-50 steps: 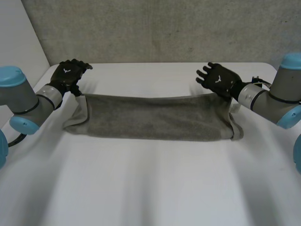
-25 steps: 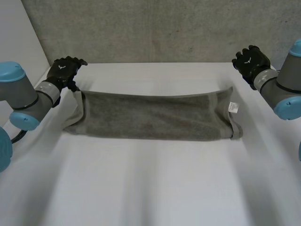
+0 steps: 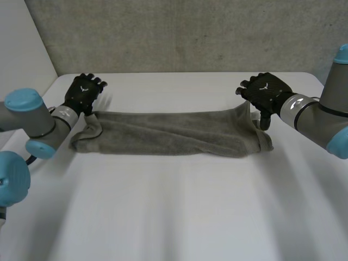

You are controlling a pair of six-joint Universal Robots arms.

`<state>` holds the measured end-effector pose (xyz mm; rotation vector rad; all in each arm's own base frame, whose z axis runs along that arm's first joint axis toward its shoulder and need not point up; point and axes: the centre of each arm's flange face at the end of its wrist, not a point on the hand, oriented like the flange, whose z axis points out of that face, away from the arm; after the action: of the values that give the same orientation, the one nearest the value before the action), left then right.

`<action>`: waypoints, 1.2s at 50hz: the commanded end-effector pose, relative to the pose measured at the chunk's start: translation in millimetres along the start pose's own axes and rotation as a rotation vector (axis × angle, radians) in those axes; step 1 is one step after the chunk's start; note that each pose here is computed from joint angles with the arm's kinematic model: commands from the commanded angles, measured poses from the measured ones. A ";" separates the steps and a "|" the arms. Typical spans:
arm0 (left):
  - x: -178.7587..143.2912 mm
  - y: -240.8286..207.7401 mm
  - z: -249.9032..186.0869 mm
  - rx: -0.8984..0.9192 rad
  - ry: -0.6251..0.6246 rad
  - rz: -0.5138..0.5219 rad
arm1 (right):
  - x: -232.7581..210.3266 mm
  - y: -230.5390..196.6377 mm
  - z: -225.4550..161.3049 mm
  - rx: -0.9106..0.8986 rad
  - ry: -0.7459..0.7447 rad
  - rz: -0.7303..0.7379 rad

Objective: Fold the towel.

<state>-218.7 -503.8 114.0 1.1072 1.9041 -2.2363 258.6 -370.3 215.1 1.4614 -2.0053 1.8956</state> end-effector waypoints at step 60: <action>-12.5 5.1 -65.6 -0.283 -0.166 -0.111 | -8.9 107.3 0.4 -0.303 0.165 0.054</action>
<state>-180.1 -454.0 113.3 0.7934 2.1583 -1.9648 201.5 -381.9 126.0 1.1574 -2.1610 1.5822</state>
